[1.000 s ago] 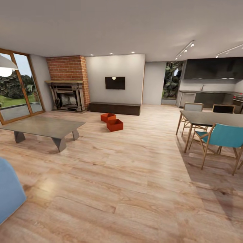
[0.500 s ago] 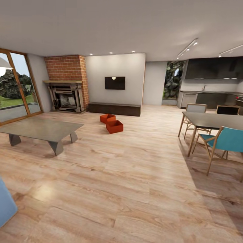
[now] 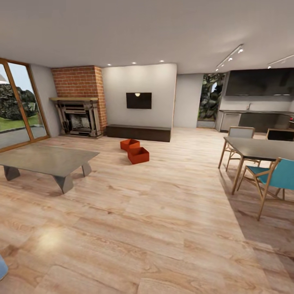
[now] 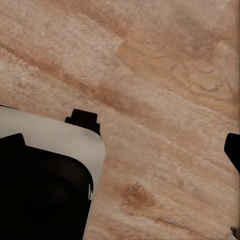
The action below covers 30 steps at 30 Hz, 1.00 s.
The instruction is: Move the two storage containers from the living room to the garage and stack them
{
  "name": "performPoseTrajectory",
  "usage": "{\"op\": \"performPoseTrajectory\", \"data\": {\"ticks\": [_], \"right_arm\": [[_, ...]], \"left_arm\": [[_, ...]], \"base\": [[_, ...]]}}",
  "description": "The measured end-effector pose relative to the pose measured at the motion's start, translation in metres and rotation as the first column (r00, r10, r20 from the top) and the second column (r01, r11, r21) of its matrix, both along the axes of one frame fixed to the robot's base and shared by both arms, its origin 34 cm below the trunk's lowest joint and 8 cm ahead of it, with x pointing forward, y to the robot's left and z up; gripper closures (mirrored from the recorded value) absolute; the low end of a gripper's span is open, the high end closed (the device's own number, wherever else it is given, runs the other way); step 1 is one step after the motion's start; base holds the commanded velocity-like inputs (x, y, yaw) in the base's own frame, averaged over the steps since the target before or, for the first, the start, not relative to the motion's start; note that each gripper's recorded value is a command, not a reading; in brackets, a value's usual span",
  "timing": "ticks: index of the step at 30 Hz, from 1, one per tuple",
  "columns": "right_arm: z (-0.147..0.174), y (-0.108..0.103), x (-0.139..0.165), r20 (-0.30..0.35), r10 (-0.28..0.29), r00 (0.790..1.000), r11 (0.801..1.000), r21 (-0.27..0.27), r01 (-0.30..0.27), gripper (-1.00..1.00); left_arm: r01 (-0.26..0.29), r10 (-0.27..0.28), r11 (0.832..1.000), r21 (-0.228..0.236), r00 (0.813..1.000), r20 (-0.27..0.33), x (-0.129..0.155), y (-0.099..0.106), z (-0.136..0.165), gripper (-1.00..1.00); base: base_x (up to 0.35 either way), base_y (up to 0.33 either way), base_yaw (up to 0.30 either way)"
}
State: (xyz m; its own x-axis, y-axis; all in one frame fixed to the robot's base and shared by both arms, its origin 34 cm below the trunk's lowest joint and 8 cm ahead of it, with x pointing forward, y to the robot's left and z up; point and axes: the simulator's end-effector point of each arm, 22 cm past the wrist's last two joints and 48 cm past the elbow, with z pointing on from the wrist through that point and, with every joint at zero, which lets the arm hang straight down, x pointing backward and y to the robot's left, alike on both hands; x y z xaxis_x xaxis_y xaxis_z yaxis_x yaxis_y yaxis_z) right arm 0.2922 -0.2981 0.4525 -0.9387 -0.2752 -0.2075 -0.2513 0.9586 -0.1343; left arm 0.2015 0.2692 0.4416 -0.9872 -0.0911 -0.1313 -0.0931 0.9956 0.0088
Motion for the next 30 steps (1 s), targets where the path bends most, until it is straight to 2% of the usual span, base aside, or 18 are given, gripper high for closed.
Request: {"op": "performPoseTrajectory", "data": {"ticks": [30], "right_arm": [[0.0000, 0.0009, 0.0002, 0.001, 0.000, 1.000, 1.000, 0.001, 0.000, -1.00]], "left_arm": [[0.000, 0.000, 1.000, 0.000, 1.000, 0.000, 0.0000, 0.0000, 0.0000, -1.00]], "base": [[0.323, 0.000, 0.000]]}}
